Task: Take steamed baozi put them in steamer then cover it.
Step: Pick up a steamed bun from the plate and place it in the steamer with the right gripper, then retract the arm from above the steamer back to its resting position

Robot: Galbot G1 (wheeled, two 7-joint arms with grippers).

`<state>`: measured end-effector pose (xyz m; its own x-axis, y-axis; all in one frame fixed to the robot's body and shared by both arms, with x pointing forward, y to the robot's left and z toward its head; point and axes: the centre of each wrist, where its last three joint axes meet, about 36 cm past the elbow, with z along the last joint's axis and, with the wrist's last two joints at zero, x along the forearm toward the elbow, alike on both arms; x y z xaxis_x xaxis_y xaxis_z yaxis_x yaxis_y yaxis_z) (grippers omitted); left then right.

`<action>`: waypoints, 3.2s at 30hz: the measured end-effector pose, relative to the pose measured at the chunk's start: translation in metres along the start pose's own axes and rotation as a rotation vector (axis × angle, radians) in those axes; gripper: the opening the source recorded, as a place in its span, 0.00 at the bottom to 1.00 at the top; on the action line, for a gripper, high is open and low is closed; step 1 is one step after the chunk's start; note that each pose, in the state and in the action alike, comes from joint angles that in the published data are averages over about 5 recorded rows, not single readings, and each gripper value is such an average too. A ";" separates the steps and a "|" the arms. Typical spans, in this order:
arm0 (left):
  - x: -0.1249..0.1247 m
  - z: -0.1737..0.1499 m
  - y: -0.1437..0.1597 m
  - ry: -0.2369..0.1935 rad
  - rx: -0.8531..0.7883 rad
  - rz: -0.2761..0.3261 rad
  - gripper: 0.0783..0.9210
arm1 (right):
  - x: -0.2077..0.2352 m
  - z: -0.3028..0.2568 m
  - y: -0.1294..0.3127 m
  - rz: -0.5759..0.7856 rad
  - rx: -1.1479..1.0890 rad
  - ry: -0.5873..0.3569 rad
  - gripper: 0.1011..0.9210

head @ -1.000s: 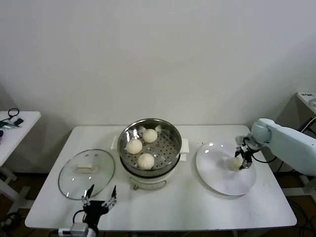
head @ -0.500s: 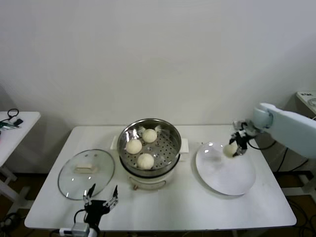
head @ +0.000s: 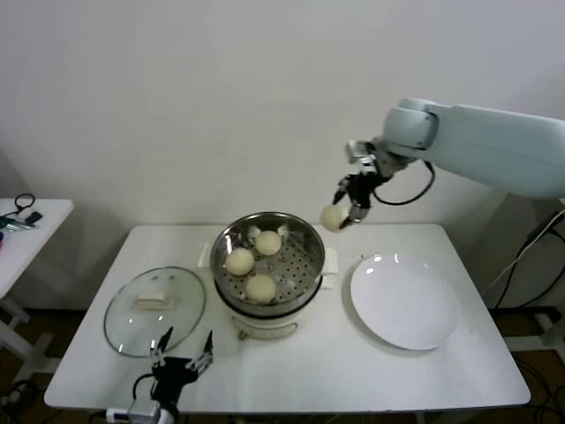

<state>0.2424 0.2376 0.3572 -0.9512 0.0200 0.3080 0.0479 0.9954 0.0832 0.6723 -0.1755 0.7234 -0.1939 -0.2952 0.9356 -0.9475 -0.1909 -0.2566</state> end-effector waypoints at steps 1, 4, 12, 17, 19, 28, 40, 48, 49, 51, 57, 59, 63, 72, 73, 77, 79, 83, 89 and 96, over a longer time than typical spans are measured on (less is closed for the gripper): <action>0.000 0.000 0.001 0.000 0.001 -0.001 0.88 | -0.005 -0.010 0.000 -0.004 0.008 -0.001 0.67; 0.001 -0.001 0.002 -0.002 0.004 -0.005 0.88 | -0.022 -0.037 0.000 -0.017 0.029 0.005 0.68; 0.000 -0.002 0.006 -0.007 0.007 -0.012 0.88 | -0.079 -0.069 0.008 -0.048 0.050 0.047 0.67; -0.001 -0.001 0.006 -0.008 0.009 -0.011 0.88 | -0.108 -0.071 0.016 -0.059 0.055 0.078 0.67; -0.002 -0.001 0.006 -0.008 0.009 -0.011 0.88 | -0.118 -0.071 0.020 -0.064 0.058 0.087 0.67; -0.005 -0.001 0.007 -0.010 0.008 -0.010 0.88 | -0.145 -0.069 0.030 -0.070 0.068 0.121 0.67; -0.003 -0.005 0.009 -0.003 0.002 -0.005 0.88 | -0.125 -0.066 0.023 -0.071 0.064 0.078 0.87; -0.005 -0.010 0.011 -0.005 -0.001 -0.009 0.88 | -0.072 -0.030 0.012 0.033 -0.062 -0.067 0.88; -0.005 -0.011 0.011 -0.005 0.001 -0.009 0.88 | -0.068 -0.023 0.013 0.065 -0.083 -0.098 0.88; -0.007 -0.013 0.010 -0.004 0.006 -0.010 0.88 | -0.062 -0.008 0.016 0.136 -0.127 -0.160 0.88; -0.013 -0.017 0.010 -0.005 0.007 -0.025 0.88 | -0.058 0.049 0.040 0.382 -0.279 -0.323 0.88; -0.015 -0.019 0.012 -0.008 0.006 -0.033 0.88 | -0.060 0.070 0.054 0.463 -0.341 -0.369 0.88; -0.020 -0.023 0.016 -0.016 0.006 -0.051 0.88 | -0.070 0.112 0.089 0.613 -0.469 -0.439 0.88; -0.029 -0.033 0.021 -0.055 -0.017 -0.095 0.88 | -0.110 0.177 0.179 0.849 -0.707 -0.576 0.88; -0.029 -0.033 0.022 -0.060 -0.024 -0.102 0.88 | -0.115 0.182 0.190 0.868 -0.729 -0.592 0.88; -0.029 -0.031 0.027 -0.075 -0.061 -0.127 0.88 | -0.138 0.203 0.234 0.947 -0.818 -0.649 0.88; -0.030 -0.030 0.029 -0.082 -0.080 -0.139 0.88 | -0.151 0.213 0.258 0.987 -0.859 -0.670 0.88; -0.029 -0.026 0.034 -0.092 -0.125 -0.160 0.88 | -0.185 0.229 0.313 1.039 -0.938 -0.703 0.88; -0.030 -0.020 0.044 -0.113 -0.217 -0.195 0.88 | -0.241 0.228 0.399 1.068 -1.036 -0.756 0.88; -0.037 -0.011 0.061 -0.180 -0.468 -0.287 0.88 | -0.287 0.210 0.471 1.132 -1.117 -0.810 0.88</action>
<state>0.2837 0.2961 0.3609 -0.9809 -0.1883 0.0484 -0.1290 0.8166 0.5626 0.3353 -0.3770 0.2834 -0.9740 -0.2266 0.0075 -0.2267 0.9734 -0.0338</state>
